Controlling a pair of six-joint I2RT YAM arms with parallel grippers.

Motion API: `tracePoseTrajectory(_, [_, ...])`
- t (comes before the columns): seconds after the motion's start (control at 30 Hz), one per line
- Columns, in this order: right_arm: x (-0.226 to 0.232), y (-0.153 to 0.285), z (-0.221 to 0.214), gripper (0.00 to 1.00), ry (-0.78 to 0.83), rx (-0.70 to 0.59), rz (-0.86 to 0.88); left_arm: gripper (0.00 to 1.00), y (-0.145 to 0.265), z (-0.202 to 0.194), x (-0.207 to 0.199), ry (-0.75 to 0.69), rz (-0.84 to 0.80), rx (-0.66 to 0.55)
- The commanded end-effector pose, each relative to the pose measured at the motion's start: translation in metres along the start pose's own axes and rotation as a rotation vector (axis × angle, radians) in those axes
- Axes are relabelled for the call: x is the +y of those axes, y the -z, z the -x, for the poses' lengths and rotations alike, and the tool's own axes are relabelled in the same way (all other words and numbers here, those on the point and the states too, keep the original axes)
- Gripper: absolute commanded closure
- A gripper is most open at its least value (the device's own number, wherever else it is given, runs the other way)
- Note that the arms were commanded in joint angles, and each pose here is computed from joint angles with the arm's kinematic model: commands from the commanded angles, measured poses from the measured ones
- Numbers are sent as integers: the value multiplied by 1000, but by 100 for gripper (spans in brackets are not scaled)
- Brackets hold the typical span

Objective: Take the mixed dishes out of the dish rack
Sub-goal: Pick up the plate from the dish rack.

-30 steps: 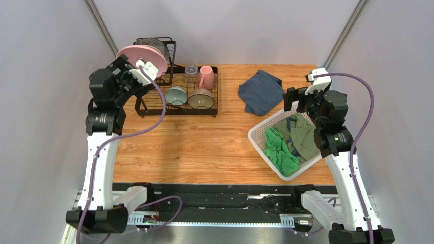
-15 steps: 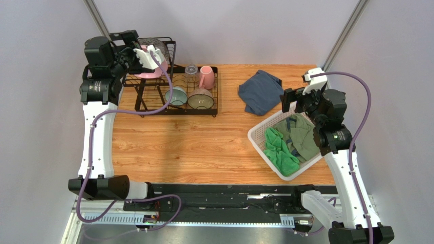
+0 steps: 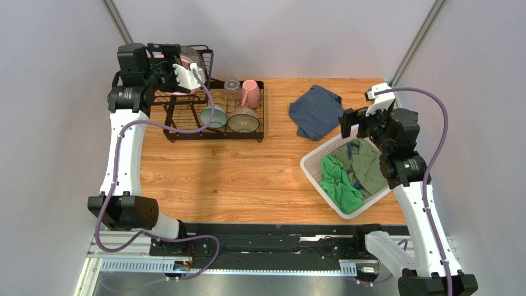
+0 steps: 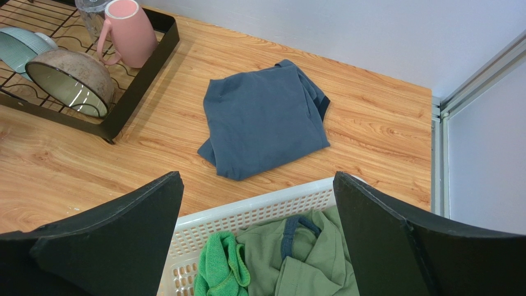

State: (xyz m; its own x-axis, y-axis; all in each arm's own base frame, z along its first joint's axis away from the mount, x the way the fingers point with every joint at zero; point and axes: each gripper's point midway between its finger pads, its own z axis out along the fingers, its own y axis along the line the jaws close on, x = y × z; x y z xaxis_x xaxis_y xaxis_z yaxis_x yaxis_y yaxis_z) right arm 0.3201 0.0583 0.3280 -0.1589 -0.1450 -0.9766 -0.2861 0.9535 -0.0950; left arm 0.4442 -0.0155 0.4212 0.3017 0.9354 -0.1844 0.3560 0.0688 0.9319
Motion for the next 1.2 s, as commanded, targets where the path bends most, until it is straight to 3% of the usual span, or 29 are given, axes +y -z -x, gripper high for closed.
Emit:
tracePoseTrajectory(0.0, [1, 5, 22, 0, 27, -60, 9, 5, -8, -7, 10, -79, 20, 15])
tracePoseTrajectory(0.33, [1, 3, 19, 0, 34, -49, 9, 9, -24, -20, 18, -105, 61, 52])
tracePoseTrajectory(1.17, [2, 1, 16, 0, 37, -35, 15, 52, -28, -27, 36, -93, 136, 80])
